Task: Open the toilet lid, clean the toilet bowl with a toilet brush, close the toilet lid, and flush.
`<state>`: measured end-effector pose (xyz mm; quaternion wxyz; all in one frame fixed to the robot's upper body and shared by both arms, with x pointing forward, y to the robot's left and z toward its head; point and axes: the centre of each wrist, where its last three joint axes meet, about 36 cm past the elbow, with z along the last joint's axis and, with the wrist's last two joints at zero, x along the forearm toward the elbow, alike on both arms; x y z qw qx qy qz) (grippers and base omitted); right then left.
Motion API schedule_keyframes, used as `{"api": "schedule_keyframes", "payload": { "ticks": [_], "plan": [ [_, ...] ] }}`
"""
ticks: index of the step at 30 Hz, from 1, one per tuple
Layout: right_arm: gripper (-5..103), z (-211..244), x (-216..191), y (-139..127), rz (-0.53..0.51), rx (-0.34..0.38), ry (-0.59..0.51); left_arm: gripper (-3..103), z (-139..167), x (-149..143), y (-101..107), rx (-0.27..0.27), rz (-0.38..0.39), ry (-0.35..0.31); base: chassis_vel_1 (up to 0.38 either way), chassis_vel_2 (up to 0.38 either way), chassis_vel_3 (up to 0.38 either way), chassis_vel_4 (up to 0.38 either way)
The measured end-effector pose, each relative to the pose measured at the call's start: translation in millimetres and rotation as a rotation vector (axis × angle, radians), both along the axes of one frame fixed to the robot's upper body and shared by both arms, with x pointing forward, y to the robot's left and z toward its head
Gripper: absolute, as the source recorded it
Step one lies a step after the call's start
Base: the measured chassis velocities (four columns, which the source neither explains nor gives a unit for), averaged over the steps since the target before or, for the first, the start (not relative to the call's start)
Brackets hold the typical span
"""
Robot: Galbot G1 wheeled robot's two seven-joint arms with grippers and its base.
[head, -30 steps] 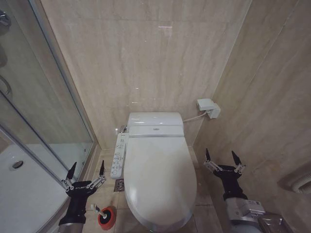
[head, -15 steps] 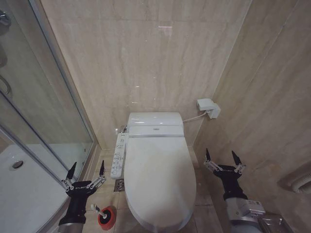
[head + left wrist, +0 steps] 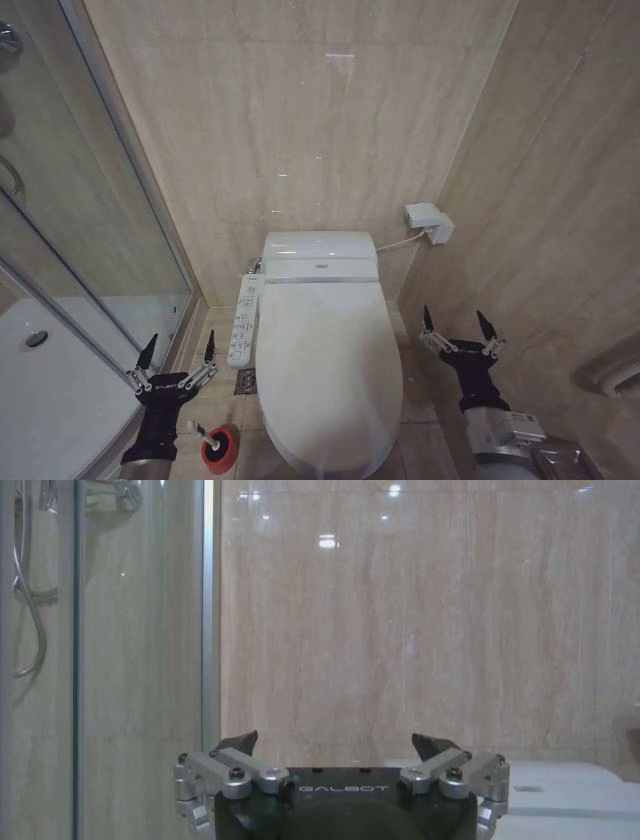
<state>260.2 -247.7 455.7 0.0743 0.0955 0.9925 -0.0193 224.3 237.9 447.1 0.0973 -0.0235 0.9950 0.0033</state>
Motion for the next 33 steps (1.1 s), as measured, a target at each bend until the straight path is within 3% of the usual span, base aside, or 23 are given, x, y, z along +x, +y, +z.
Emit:
{"api": "schedule_keyframes", "payload": {
  "ticks": [6, 11, 13, 17, 21, 25, 29, 33],
  "plan": [
    [100, 0, 0, 0, 0.0, 0.0, 0.0, 100, 0, 0, 0, 0.0, 0.0, 0.002, 0.0, 0.0, 0.0, 0.0],
    [100, 0, 0, 0, 0.0, 0.0, 0.0, 100, 8, 7, -3, -0.002, 0.003, 0.046, 0.0, 0.0, 0.0, 0.0],
    [100, 0, 0, 0, 0.0, 0.0, 0.0, 100, 15, 11, -5, -0.005, 0.005, 0.08, 0.0, 0.0, 0.0, 0.0],
    [100, 0, 0, 0, 0.0, 0.0, 0.0, 100, 25, 13, -8, -0.002, 0.006, 0.089, 0.0, 0.0, 0.0, 0.0],
    [100, 0, 0, 0, 0.0, 0.0, 0.0, 100, 64, 11, -18, 0.023, 0.02, 0.095, 0.0, 0.0, 0.0, 0.0],
    [100, 0, 0, 0, 0.0, 0.0, 0.0, 100, 67, 11, -20, 0.032, 0.028, 0.12, 0.0, 0.0, 0.0, 0.0],
    [100, 0, 0, 0, 0.0, 0.0, 0.0, 100, 67, 11, -20, 0.033, 0.03, 0.121, 0.0, 0.0, 0.0, 0.0],
    [100, 0, 0, 0, 0.0, 0.0, 0.0, 100, 64, 5, -18, 0.057, 0.089, 0.054, 0.0, 0.0, 0.0, 0.0]
  ]
}}
